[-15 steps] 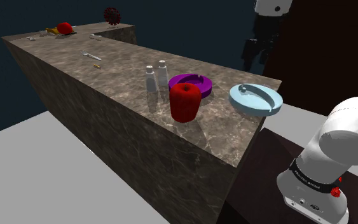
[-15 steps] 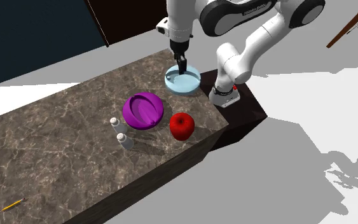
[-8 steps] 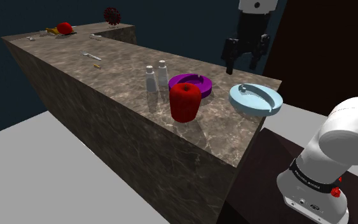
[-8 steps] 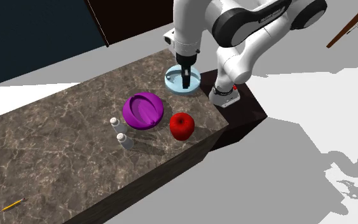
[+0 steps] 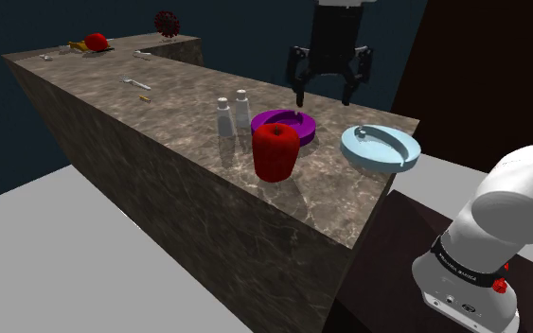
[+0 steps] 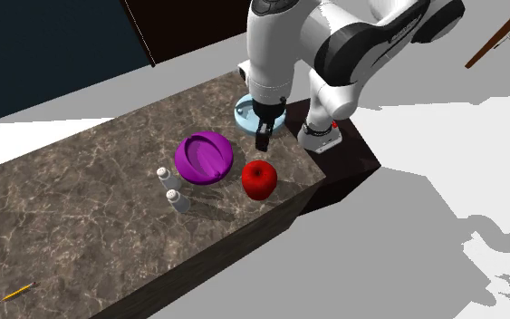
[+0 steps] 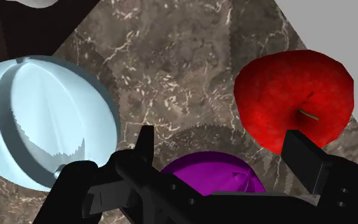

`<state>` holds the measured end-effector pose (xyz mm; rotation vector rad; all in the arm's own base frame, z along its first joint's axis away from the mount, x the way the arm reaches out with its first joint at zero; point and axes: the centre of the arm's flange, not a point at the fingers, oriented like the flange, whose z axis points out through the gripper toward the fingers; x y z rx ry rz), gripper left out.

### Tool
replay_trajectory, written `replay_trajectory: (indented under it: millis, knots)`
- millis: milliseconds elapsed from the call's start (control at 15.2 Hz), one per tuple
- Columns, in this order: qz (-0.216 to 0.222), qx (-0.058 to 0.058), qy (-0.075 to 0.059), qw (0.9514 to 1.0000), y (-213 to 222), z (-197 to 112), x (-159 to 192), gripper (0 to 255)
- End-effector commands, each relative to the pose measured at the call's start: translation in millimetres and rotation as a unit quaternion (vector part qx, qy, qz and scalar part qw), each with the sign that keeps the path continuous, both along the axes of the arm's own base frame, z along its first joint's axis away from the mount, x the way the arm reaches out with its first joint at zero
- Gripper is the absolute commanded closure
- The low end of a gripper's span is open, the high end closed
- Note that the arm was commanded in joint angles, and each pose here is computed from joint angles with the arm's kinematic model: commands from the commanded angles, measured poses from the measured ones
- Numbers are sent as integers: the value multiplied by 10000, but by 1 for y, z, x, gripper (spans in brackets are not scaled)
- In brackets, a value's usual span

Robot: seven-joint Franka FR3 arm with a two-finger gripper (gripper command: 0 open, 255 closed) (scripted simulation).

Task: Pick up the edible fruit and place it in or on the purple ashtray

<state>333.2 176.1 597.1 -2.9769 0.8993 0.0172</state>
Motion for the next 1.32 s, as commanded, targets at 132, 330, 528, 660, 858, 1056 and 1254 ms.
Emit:
replay_trajectory:
  millis: [132, 330, 528, 660, 858, 1056, 1254]
  knots:
    - [-695, 103, 18, 9975, 46, 5, 25, 0]
    - [-1136, 165, 27, 9934, 72, 12, 44, 0]
    - [-1136, 165, 27, 9934, 73, -4, 44, 0]
    - [-1136, 165, 27, 9934, 74, -15, 44, 0]
    - [-1136, 165, 27, 9934, 75, -28, 44, 0]
    - [-1136, 165, 27, 9934, 75, -28, 44, 0]
    - [-1136, 165, 28, 9934, 75, -28, 44, 0]
